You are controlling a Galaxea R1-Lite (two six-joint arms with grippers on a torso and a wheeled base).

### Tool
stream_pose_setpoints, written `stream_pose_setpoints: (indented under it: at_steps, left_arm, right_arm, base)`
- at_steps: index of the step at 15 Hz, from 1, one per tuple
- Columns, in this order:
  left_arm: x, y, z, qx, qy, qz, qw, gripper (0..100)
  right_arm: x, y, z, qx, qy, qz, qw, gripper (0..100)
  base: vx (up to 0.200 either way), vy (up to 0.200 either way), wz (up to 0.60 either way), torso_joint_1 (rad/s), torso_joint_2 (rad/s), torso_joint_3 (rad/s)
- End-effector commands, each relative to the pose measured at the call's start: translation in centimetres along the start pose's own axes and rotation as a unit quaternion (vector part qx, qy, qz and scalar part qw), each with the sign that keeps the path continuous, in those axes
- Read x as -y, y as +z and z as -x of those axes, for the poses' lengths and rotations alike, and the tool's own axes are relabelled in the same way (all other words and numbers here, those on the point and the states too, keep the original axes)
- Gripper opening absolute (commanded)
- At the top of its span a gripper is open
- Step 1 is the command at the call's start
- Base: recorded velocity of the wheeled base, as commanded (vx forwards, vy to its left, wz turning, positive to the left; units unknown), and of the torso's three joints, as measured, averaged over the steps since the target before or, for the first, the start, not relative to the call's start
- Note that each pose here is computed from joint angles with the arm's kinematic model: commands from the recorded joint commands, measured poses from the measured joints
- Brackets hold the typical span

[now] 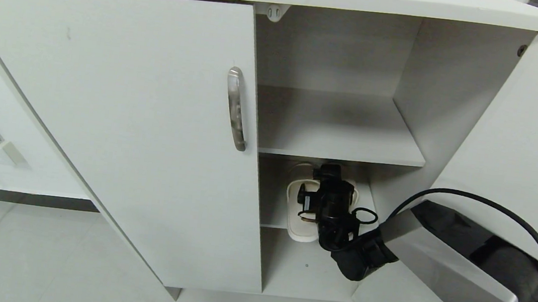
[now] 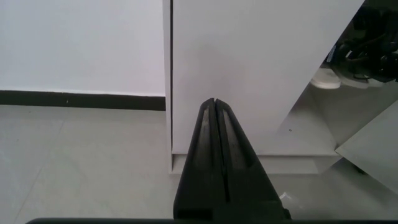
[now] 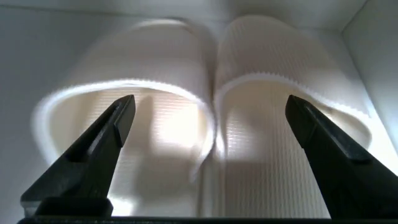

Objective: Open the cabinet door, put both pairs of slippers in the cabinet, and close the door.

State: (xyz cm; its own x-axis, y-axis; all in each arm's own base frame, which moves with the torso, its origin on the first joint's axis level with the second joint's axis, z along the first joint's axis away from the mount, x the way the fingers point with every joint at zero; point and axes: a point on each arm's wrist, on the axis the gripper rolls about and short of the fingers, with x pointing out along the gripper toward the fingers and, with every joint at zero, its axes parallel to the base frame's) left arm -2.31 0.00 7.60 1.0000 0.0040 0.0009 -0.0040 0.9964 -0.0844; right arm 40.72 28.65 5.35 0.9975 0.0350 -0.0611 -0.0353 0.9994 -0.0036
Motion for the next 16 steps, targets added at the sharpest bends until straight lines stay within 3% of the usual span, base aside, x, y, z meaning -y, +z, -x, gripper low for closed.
stream_pose_setpoints:
  at_steps: [1,7,9,14,16]
  left_arm:
    - [0.0,0.0,0.0,0.000,0.000,0.000,1.0000,0]
    - [0.0,0.0,0.0,0.000,0.000,-0.001,1.0000,0]
    - [0.0,0.0,0.0,-0.001,-0.001,-0.001,1.0000,0]
    - [0.0,0.0,0.0,0.000,0.000,-0.001,1.0000,0]
    - [0.0,0.0,0.0,0.000,0.000,-0.001,1.0000,0]
  right_arm:
    - [0.4,1.8,2.9,-0.003,0.012,0.004,1.000,100]
    - [2.0,1.6,8.8,-0.020,0.038,0.018,0.999,100]
    - [3.0,0.3,12.1,-0.029,0.055,0.027,0.998,100]
    - [2.7,0.2,12.8,-0.024,0.064,0.027,0.997,100]
    - [2.6,0.2,12.8,-0.024,0.065,0.027,0.997,100]
  base:
    - [0.000,0.000,0.00,0.000,0.00,0.000]
    - [0.000,0.000,0.00,0.000,0.00,0.000]
    - [0.000,0.000,0.00,0.000,0.00,0.000]
    - [0.000,0.000,0.00,0.000,0.00,0.000]
    - [-0.200,0.000,0.00,-0.002,0.00,0.002]
